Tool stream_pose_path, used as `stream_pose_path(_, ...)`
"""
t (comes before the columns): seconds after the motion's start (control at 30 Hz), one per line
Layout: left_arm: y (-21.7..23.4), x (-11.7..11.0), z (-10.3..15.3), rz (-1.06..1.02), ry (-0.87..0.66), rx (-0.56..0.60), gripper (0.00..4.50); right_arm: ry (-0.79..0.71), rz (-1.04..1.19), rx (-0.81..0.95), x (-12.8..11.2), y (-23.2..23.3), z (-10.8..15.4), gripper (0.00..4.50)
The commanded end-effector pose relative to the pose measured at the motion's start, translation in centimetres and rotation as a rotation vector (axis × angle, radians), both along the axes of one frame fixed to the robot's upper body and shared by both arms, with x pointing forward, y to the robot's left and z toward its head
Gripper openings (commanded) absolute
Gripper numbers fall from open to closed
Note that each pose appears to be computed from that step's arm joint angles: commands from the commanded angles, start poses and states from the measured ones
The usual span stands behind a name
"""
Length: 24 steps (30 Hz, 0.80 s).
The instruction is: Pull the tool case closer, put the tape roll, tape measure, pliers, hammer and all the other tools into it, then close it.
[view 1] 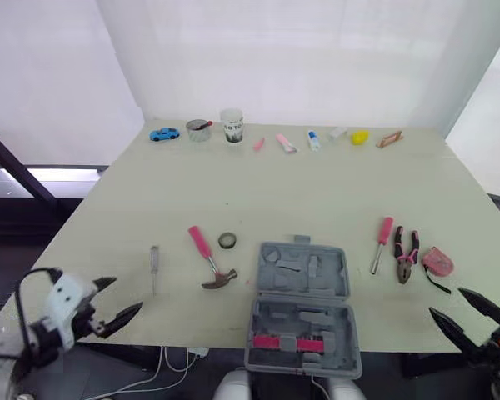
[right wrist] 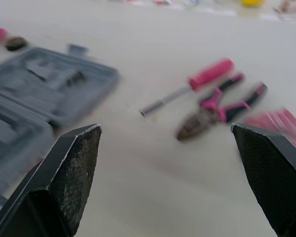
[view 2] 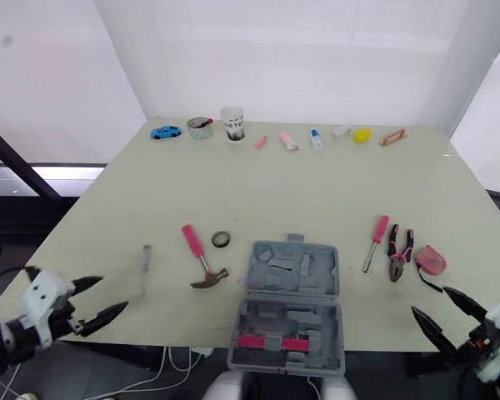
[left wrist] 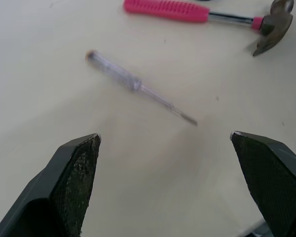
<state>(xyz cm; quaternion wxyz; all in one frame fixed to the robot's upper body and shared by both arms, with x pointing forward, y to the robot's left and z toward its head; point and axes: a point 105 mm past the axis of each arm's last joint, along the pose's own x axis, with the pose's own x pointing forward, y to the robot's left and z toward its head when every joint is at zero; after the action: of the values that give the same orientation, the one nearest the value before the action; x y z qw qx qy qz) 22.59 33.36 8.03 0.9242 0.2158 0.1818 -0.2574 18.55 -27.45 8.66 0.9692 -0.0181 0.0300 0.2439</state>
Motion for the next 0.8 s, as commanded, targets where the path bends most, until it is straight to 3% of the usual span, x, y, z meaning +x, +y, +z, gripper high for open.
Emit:
stream_pose_path(0.03, -1.9, 2.2, 1.8, -0.137, 0.008, 0.121, 4.5, -0.03, 0.161, 0.023, 1.2, 2.5, 2.2, 4.43)
stream_pose_path(0.4, -7.2, 7.0, 4.6, -0.548, 0.176, 0.537, 4.5, -0.102, 0.529, 0.054, 3.0, 7.9, 4.2, 4.43)
stream_pose_path(0.67, -12.8, 10.8, 6.5, -0.76, 0.177, 0.793, 4.5, -0.156, 0.59, 0.008, 4.7, 8.2, 4.1, 4.43)
stream_pose_path(0.8, -14.9, 13.3, 6.3, -0.759, 0.2, 0.877, 4.5, -0.196, 0.59, 0.01, 5.4, 8.3, 4.5, 4.43)
